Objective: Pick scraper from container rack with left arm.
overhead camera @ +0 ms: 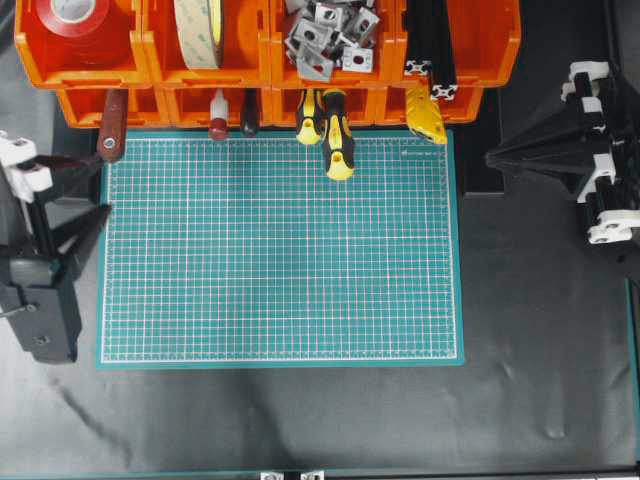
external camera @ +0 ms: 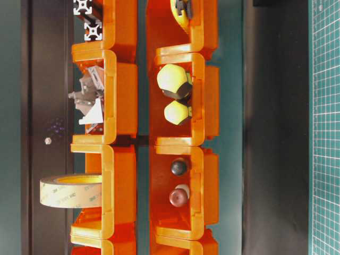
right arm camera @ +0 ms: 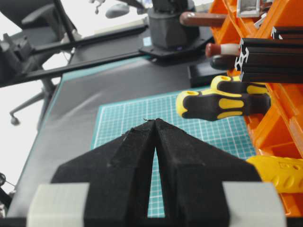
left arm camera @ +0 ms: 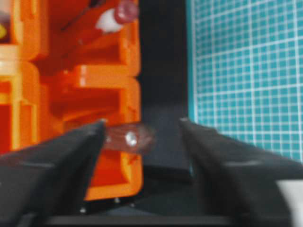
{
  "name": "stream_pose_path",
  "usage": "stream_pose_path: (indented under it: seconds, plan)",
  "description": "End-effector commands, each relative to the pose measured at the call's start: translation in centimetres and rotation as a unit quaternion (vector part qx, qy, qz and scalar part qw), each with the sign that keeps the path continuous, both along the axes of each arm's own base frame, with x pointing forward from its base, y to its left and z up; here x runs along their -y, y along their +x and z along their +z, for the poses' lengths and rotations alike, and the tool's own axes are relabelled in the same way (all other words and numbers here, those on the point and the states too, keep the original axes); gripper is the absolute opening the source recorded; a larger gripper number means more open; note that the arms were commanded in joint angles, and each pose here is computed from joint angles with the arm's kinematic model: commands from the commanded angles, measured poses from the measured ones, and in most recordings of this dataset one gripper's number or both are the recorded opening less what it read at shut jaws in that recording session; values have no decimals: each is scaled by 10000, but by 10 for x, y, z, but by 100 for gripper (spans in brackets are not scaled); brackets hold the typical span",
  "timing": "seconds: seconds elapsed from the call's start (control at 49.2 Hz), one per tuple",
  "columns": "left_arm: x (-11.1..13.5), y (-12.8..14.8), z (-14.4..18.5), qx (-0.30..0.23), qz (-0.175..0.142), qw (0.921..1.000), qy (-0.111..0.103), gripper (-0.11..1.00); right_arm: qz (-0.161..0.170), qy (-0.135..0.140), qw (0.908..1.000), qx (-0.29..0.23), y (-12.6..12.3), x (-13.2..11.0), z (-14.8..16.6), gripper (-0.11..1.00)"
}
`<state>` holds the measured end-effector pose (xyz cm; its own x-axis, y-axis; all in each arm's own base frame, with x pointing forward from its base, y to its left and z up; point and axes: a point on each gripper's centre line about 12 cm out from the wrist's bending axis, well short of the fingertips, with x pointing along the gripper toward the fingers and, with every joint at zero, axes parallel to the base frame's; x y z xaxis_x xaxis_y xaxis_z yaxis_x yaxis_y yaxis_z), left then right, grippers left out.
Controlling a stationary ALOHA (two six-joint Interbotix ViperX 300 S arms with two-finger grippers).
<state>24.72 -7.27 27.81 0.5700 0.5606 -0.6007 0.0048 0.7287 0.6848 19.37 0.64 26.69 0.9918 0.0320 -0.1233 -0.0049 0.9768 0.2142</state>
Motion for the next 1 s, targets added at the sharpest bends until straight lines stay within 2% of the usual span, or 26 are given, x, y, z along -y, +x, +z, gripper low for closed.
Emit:
stream_pose_path:
  seconds: [0.0, 0.081, 0.284, 0.752, 0.853, 0.935, 0.975]
  plan:
    - [-5, 2, -10, -70, 122, 9999, 64, 80, 27, 84, 9997, 212, 1, -1, 15, 0]
    - [-12, 4, -17, -128, 243, 9996, 82, 89, 26, 101, 9996, 250, 0, -1, 17, 0]
    - [-34, 8, -30, -110, 531, 9985, -60, 91, 50, 113, 9998, 157, -2, -2, 15, 0]
    - [-42, 9, -36, -146, 623, 9979, -85, 89, 124, 123, 9997, 171, -3, -5, 14, 0]
    - [-43, 9, -34, -159, 663, 9977, -62, 83, 124, 123, 9997, 179, -3, -5, 14, 0]
    - [-42, 10, -30, -115, 675, 9976, -73, 67, 123, 130, 9997, 178, -3, -5, 14, 0]
    - [-40, 11, -27, -74, 647, 9978, -96, 56, 123, 131, 9997, 186, -3, -5, 14, 0]
